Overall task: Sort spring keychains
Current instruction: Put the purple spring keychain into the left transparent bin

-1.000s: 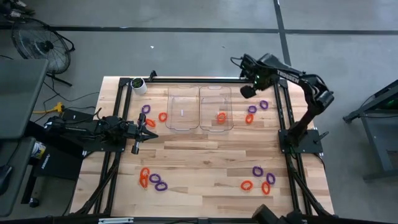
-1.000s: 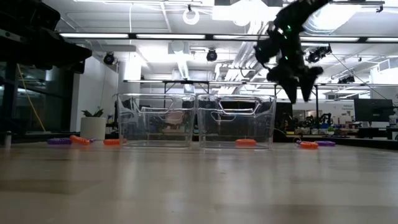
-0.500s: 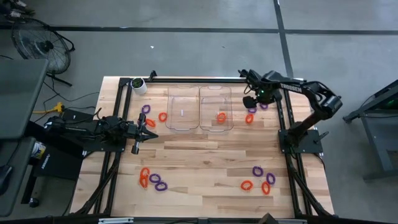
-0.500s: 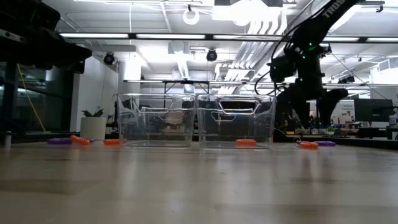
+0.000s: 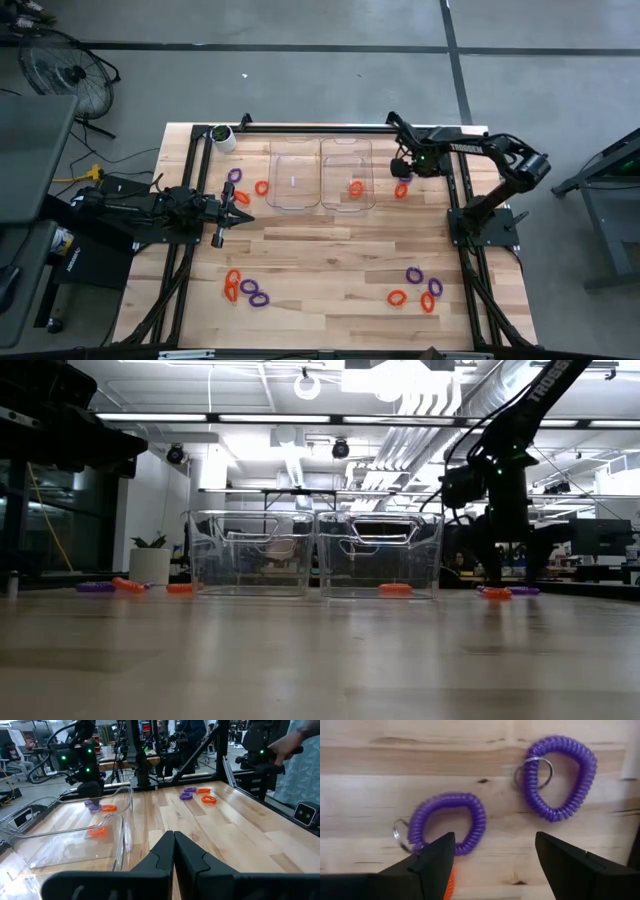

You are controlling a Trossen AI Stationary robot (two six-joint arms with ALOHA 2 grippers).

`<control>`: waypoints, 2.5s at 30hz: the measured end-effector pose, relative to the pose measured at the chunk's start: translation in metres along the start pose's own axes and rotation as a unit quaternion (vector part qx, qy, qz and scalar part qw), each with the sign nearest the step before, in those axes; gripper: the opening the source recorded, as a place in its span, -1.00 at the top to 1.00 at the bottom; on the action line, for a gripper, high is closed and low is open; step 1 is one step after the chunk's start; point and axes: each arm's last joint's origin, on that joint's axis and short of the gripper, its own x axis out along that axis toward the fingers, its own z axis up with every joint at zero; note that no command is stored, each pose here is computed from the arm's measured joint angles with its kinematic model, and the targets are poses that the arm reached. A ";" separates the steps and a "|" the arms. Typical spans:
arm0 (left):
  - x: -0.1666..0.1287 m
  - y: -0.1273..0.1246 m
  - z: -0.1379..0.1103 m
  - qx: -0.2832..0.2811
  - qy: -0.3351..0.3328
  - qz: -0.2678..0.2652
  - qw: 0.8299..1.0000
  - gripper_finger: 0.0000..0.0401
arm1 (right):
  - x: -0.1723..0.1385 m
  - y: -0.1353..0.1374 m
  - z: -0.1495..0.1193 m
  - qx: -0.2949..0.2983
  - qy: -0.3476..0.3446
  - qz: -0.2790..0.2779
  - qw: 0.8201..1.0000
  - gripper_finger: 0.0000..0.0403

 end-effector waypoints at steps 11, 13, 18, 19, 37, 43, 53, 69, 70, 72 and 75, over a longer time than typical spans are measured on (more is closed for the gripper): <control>0.000 0.000 0.000 0.000 0.000 0.000 1.000 1.00 | 0.011 -0.003 -0.005 0.029 0.000 0.023 0.999 -0.34; 0.000 0.000 0.000 0.000 0.000 0.000 1.000 1.00 | 0.012 -0.003 -0.005 0.029 -0.002 0.022 0.999 -0.32; 0.000 0.000 0.000 0.000 0.000 0.000 1.000 1.00 | 0.012 -0.002 -0.005 0.027 -0.004 0.022 0.999 -0.17; 0.000 0.000 0.000 0.000 0.000 0.000 1.000 1.00 | 0.012 -0.002 -0.005 0.027 -0.005 0.023 0.999 -0.13; 0.000 0.000 0.000 0.000 0.000 0.000 1.000 1.00 | 0.013 -0.002 -0.004 0.012 -0.008 0.024 1.000 0.48; 0.000 0.000 0.000 0.000 0.000 0.000 1.000 1.00 | 0.013 -0.002 -0.004 0.002 -0.010 0.023 1.000 0.67; 0.000 0.000 0.000 0.000 0.000 0.000 1.000 1.00 | 0.013 -0.002 -0.004 -0.010 -0.014 0.022 1.000 0.93; 0.000 0.000 0.000 0.000 0.000 0.000 1.000 1.00 | -0.011 -0.005 -0.005 -0.041 -0.032 0.036 0.998 0.96; 0.000 0.000 0.000 0.000 0.000 0.000 1.000 1.00 | -0.014 -0.006 -0.005 -0.044 -0.033 0.040 0.998 0.96; 0.000 0.000 0.000 0.000 0.000 0.000 1.000 1.00 | -0.023 -0.005 -0.005 -0.050 -0.035 0.053 0.997 0.97; 0.000 0.000 0.000 0.000 0.000 0.000 1.000 1.00 | -0.038 -0.003 -0.003 -0.058 -0.048 0.075 0.994 0.97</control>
